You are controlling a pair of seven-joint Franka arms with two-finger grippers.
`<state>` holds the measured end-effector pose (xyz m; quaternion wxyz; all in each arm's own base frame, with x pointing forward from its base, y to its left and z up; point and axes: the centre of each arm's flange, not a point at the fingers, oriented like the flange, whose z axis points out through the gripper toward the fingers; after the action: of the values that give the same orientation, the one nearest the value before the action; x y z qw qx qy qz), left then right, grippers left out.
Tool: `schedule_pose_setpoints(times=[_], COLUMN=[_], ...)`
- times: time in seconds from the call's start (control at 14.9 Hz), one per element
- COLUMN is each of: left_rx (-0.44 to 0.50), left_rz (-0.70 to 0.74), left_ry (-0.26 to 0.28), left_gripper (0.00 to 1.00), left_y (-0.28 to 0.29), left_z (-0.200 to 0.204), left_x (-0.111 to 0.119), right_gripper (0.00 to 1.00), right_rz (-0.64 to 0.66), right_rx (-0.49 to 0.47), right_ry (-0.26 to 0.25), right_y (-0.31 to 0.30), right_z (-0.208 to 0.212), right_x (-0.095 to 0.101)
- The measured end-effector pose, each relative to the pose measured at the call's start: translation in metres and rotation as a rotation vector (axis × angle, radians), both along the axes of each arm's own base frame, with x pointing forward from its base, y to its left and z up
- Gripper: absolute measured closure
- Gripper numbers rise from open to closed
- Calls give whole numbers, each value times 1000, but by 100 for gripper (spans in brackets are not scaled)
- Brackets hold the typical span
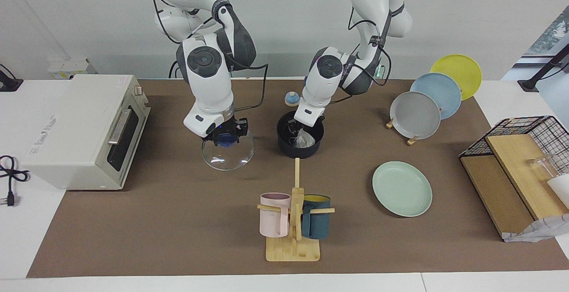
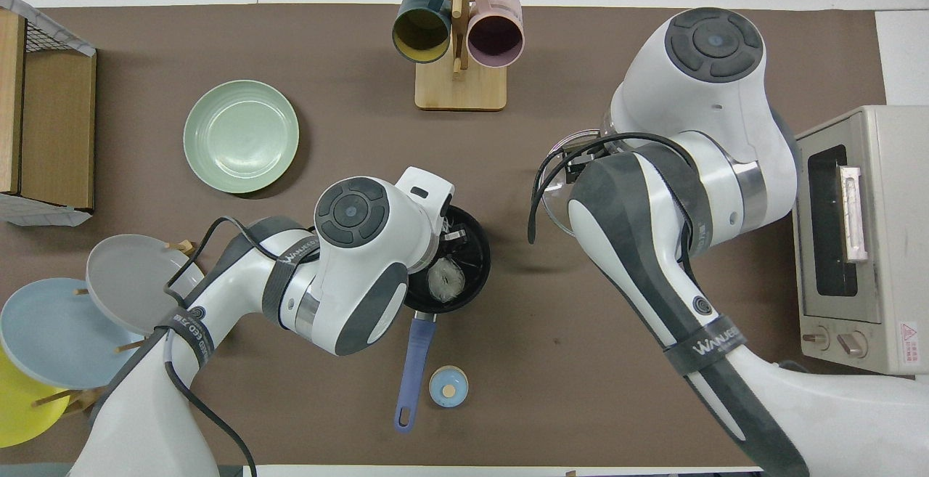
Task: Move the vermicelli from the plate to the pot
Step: 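Withdraw the left gripper while the right gripper carries the lid toward the pot, then lower the glass lid onto the black pot with the right gripper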
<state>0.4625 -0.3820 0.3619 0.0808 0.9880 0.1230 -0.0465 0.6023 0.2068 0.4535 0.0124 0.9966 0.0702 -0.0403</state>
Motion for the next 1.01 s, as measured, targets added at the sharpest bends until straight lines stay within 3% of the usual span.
schedule_pose_setpoints(times=[0.13, 0.34, 0.47, 0.61, 0.81, 1.01], left_rx=[-12, -17, -6, 39, 96, 112], left_rz=[22, 16, -23, -72, -154, -190], left_ry=[-12, -12, -34, -59, -63, -45], left_gripper=[29, 0, 0, 0, 0, 0], left_y=[11, 75, 143, 211, 278, 297], left_z=[33, 123, 180, 217, 238, 240], left_x=[17, 59, 81, 88, 85, 80], right_gripper=[34, 34, 34, 34, 34, 34], right_rz=[0, -29, -55, -82, -114, -141], right_rx=[1, 6, 17, 22, 22, 41], right_ry=[-1, -5, -17, -27, -37, -67], right_y=[1, 14, 38, 69, 121, 174], right_z=[0, 3, 11, 17, 19, 23], right_x=[0, -4, -11, -23, -49, -79])
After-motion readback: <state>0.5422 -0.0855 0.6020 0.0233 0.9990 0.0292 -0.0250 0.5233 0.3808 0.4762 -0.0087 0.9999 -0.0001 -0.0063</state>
